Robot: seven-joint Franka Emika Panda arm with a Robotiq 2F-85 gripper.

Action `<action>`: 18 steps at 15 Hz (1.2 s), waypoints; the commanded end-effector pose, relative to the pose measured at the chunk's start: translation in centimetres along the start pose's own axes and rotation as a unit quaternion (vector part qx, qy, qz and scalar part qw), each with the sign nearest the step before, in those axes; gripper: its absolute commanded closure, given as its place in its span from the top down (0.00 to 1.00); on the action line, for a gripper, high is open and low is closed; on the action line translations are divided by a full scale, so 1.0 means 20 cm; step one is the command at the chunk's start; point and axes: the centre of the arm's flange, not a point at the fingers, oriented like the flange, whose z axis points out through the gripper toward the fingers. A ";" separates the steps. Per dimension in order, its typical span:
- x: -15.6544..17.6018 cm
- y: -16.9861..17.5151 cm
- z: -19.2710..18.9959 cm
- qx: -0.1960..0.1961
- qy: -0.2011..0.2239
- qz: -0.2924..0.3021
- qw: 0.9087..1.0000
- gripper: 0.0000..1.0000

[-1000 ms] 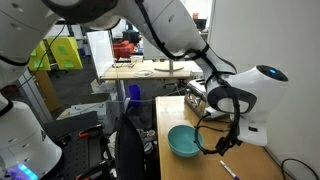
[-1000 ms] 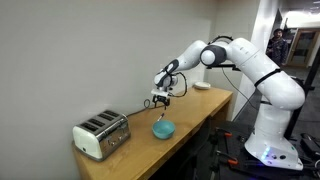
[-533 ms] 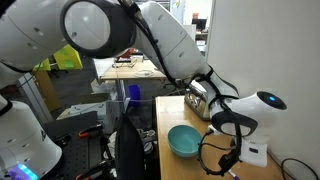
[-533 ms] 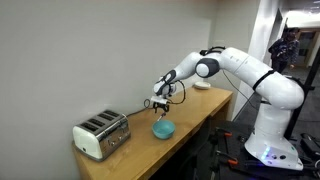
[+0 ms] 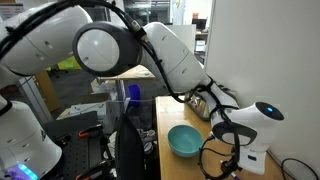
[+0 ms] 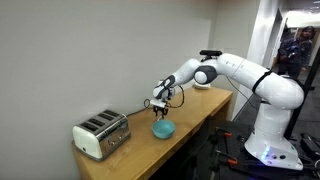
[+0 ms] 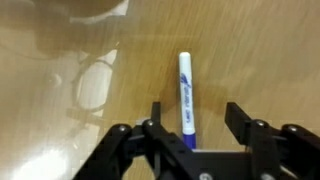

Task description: Put the blue pen inside the blue bowl

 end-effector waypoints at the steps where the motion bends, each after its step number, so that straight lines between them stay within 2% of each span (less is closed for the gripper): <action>1: 0.02 -0.06 0.02 0.001 0.007 0.017 1.000 0.40; 6: 0.03 -0.08 0.00 0.000 0.011 0.018 1.000 0.02; 8: 0.03 -0.09 -0.02 0.000 0.012 0.018 1.000 0.00; 9: 0.02 -0.08 -0.04 0.002 0.017 0.019 1.000 0.03; 11: -0.01 -0.07 -0.11 0.006 0.024 0.018 1.000 0.03; 18: -0.17 -0.01 -0.43 0.018 0.042 -0.007 0.999 0.03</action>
